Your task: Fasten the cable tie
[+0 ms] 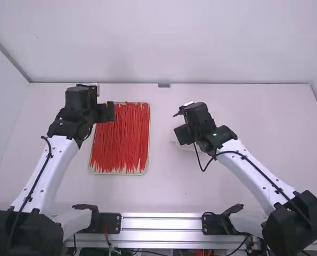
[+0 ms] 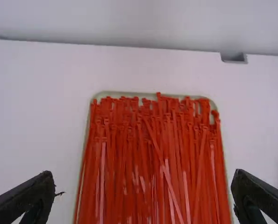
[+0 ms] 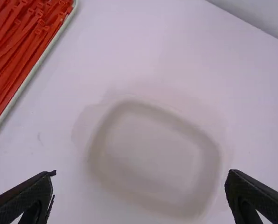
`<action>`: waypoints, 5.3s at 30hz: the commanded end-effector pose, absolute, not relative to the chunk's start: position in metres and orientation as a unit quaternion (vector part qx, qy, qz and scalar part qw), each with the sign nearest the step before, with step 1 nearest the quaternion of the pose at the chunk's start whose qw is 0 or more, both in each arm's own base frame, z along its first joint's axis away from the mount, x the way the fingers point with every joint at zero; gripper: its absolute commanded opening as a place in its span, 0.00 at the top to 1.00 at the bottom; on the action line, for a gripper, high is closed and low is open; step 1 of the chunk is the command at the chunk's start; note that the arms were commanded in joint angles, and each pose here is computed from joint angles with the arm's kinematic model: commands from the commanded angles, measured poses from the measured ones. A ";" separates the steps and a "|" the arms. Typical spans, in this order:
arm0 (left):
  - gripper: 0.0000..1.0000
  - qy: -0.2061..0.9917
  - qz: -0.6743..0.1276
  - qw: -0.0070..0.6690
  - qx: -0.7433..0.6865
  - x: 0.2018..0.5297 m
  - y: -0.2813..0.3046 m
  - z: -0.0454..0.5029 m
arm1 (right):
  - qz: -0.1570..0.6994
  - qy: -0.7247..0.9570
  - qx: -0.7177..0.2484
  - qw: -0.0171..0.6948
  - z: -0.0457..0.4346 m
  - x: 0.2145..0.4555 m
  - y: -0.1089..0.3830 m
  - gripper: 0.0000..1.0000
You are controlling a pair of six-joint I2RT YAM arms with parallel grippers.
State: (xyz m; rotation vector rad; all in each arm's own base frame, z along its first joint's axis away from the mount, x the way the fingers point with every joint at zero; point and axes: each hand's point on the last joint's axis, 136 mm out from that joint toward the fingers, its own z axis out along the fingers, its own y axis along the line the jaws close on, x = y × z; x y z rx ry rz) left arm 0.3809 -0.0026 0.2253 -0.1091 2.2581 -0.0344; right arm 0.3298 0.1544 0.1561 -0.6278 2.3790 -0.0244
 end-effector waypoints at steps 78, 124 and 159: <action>0.52 0.937 0.147 0.289 -0.128 0.460 0.061 0.025 | 0.004 0.903 -0.267 0.336 0.164 0.331 0.163 0.02; 0.66 0.943 0.040 0.311 -0.110 0.478 0.057 0.028 | 0.005 0.902 -0.266 0.341 0.165 0.333 0.164 0.02; 0.84 0.945 0.040 0.306 -0.110 0.480 0.057 0.017 | 0.005 0.901 -0.266 0.343 0.166 0.333 0.164 0.02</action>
